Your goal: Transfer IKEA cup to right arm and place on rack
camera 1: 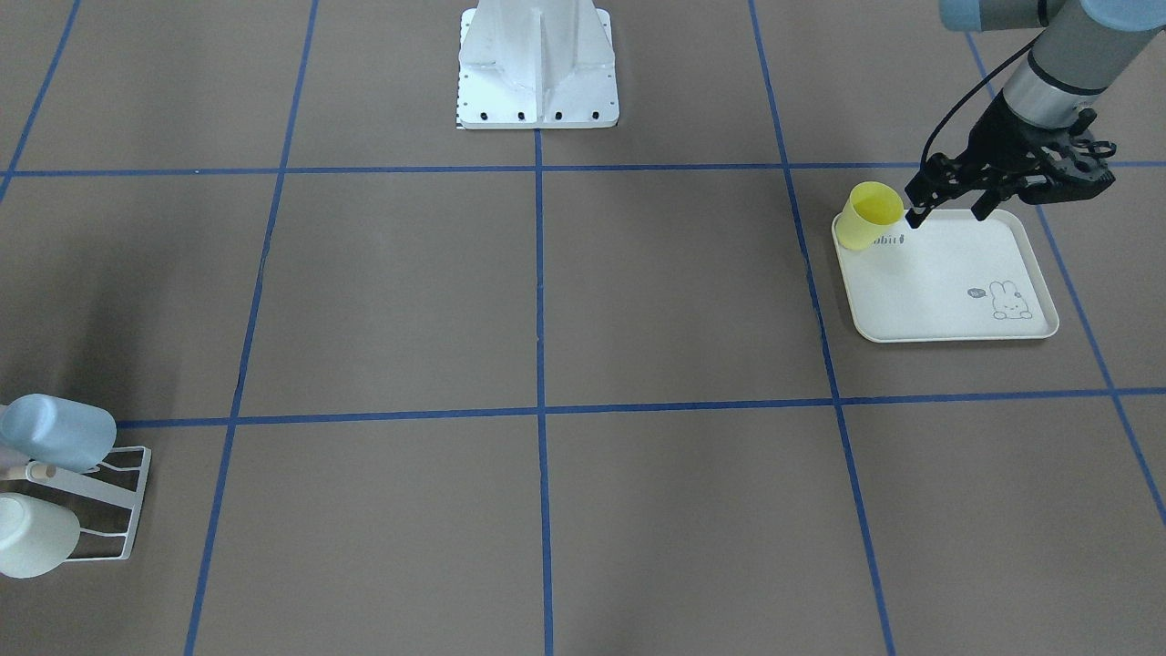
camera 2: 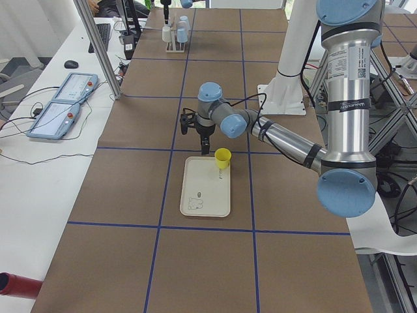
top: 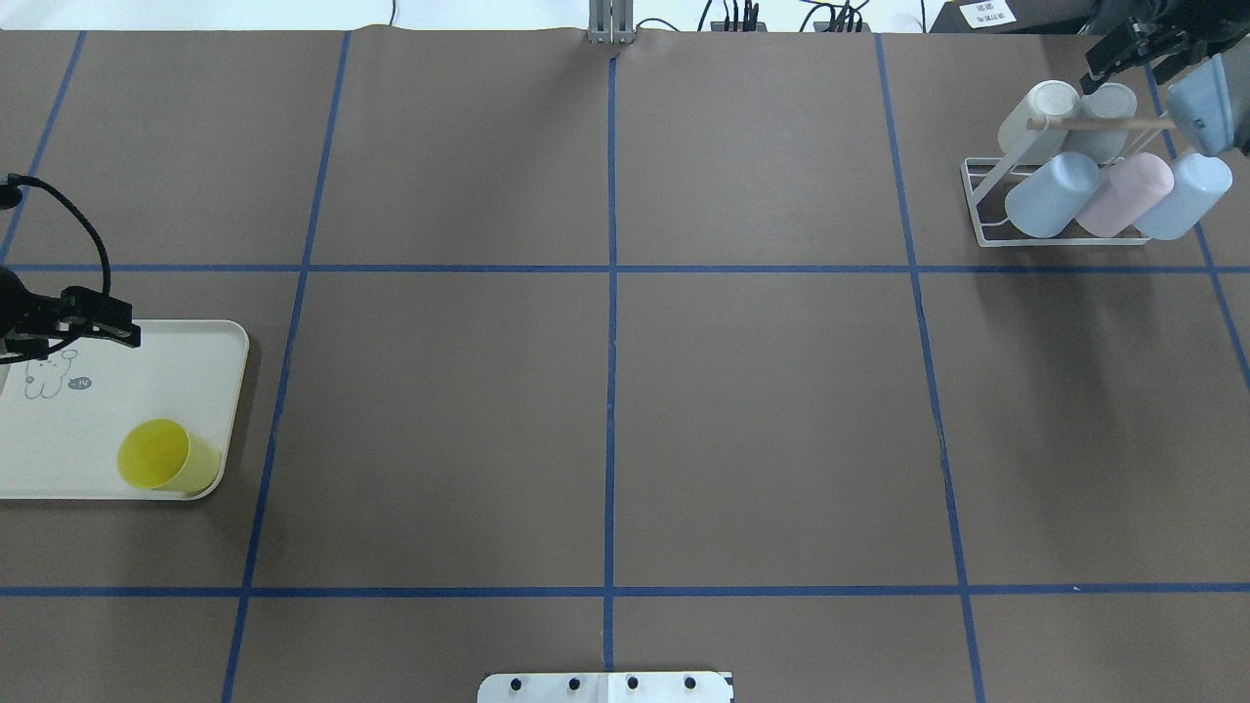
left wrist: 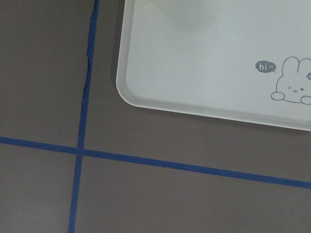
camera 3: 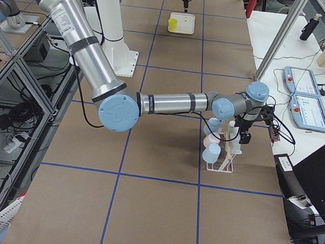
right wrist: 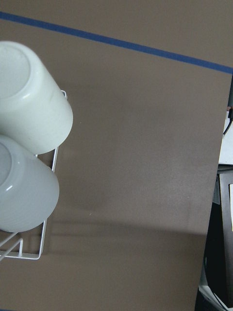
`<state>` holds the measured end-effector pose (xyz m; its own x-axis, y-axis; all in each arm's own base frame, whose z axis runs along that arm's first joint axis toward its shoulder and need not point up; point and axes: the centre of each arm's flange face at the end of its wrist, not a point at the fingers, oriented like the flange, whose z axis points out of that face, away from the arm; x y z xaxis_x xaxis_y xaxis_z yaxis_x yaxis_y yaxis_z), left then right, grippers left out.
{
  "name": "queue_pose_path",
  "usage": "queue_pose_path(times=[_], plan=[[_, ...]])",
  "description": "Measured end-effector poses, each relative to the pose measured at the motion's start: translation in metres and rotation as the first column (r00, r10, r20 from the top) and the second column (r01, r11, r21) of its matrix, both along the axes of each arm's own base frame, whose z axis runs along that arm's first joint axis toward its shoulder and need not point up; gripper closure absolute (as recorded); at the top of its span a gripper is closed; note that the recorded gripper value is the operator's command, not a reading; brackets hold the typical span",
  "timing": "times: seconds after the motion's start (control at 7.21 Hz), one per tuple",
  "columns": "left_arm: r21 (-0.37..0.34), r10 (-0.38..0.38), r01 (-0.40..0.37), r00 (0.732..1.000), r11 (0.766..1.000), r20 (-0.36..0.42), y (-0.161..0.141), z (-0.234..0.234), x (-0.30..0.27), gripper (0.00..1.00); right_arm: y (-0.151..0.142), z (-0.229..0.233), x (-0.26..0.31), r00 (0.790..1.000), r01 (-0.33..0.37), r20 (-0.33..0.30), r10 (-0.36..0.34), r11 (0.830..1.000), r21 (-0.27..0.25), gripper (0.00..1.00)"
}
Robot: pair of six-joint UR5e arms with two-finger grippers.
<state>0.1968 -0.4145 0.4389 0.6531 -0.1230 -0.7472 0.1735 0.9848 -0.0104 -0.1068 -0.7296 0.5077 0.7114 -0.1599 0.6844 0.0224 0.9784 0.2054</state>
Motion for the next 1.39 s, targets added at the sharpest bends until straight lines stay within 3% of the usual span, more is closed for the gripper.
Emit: queue_pose_path(times=[0.69,1.11,1.39], plan=[[-0.053,0.113,-0.111,0.993,0.992,0.039,0.030,0.038,0.043,0.10,-0.003,-0.014,0.001,1.000,0.000,0.025,-0.001,1.000,0.010,0.02],[-0.072,0.171,-0.167,0.984,0.983,0.047,0.048,0.048,0.062,0.17,0.008,-0.052,0.014,0.990,-0.008,0.138,0.005,1.000,0.015,0.02],[-0.086,0.187,-0.182,0.981,0.980,0.057,0.051,0.057,0.068,0.27,0.027,-0.063,0.020,0.985,-0.020,0.172,0.016,1.000,0.020,0.02]])
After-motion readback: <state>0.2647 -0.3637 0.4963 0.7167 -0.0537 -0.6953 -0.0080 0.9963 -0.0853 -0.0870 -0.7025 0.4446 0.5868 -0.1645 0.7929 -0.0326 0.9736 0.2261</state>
